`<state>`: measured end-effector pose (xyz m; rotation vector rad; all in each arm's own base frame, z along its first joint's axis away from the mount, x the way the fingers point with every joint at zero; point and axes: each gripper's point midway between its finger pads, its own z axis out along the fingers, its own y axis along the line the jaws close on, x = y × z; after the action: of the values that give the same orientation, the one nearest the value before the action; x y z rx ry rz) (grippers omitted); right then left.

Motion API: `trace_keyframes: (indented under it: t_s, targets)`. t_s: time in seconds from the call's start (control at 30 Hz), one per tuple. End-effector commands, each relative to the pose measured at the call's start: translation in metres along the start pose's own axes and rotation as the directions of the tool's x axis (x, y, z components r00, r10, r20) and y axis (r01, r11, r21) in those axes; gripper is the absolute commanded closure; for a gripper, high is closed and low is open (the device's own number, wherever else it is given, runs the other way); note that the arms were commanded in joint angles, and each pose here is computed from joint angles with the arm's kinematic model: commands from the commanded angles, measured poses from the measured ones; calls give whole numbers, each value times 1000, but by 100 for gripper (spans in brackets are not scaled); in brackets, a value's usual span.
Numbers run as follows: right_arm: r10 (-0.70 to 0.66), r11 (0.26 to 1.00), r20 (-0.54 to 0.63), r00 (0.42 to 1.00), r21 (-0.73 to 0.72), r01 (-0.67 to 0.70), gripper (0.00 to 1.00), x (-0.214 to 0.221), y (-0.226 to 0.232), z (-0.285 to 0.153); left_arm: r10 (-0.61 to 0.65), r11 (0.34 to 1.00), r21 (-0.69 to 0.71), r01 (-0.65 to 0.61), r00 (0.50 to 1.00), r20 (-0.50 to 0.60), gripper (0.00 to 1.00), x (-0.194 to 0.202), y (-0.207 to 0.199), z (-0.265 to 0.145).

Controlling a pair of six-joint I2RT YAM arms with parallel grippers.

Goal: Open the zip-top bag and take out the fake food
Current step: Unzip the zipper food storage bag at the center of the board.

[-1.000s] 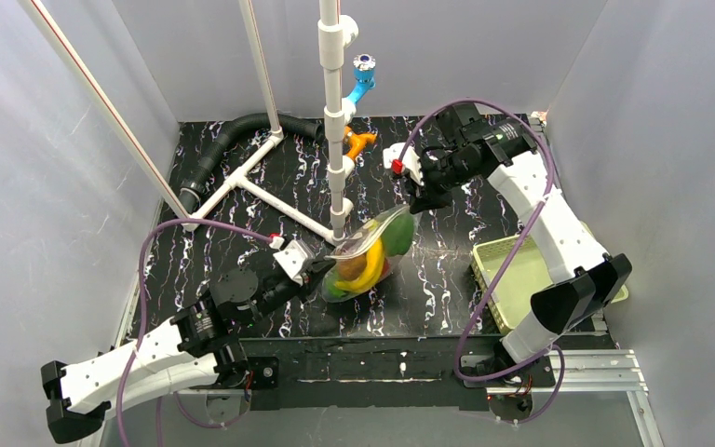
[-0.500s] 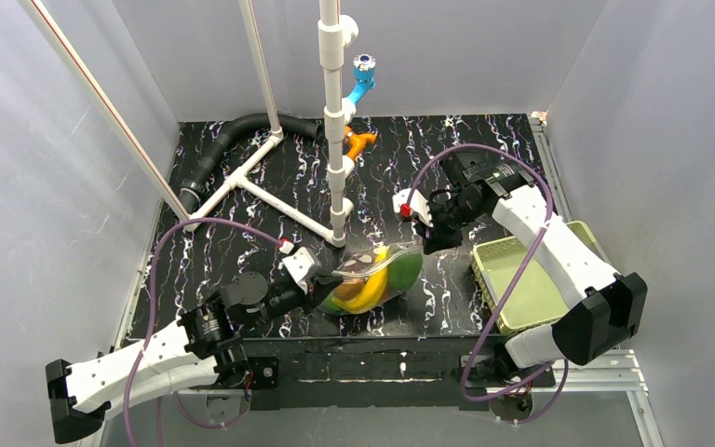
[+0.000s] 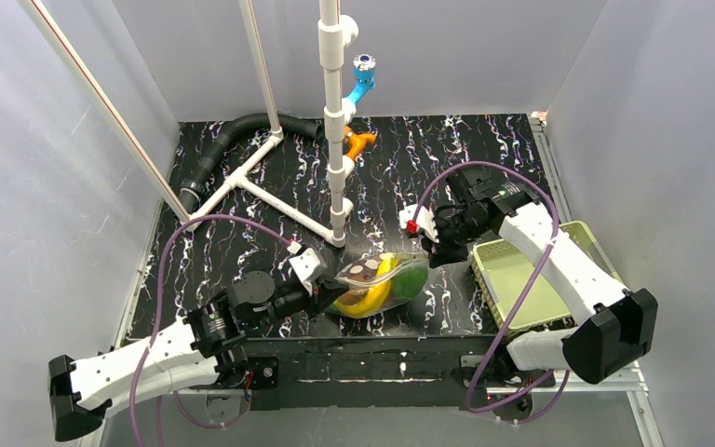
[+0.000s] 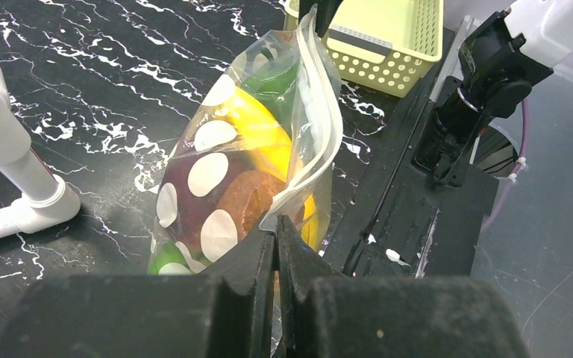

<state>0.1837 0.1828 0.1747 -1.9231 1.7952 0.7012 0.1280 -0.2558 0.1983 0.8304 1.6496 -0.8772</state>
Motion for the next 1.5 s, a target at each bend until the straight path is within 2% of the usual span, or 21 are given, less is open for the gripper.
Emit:
trace_keyframes:
  t_s: [0.0, 0.3, 0.77, 1.0, 1.23, 1.47]
  targets:
    - [-19, 999, 6, 1000, 40, 19, 99, 0, -1, -7, -13, 1000, -2, 13, 1000, 11, 100, 1, 0, -3]
    - [6, 997, -31, 999, 71, -4, 99, 18, -3, -14, -4, 999, -51, 5, 1000, 30, 100, -2, 10, -14]
    - [34, 994, -72, 997, 106, -26, 99, 35, -9, -19, -9, 999, -44, 10, 1000, 27, 100, -2, 8, -12]
    - [26, 991, -58, 998, 136, -18, 99, 28, -22, -21, -35, 999, -3, 35, 999, 36, 100, -5, 0, -2]
    - [14, 982, -22, 1000, 191, -10, 98, 7, -54, -27, -47, 998, 44, 46, 999, 24, 100, -6, -10, 16]
    - [25, 985, -2, 1000, 172, -24, 98, 2, -58, -24, -68, 996, 58, 67, 998, 14, 100, 0, -13, 23]
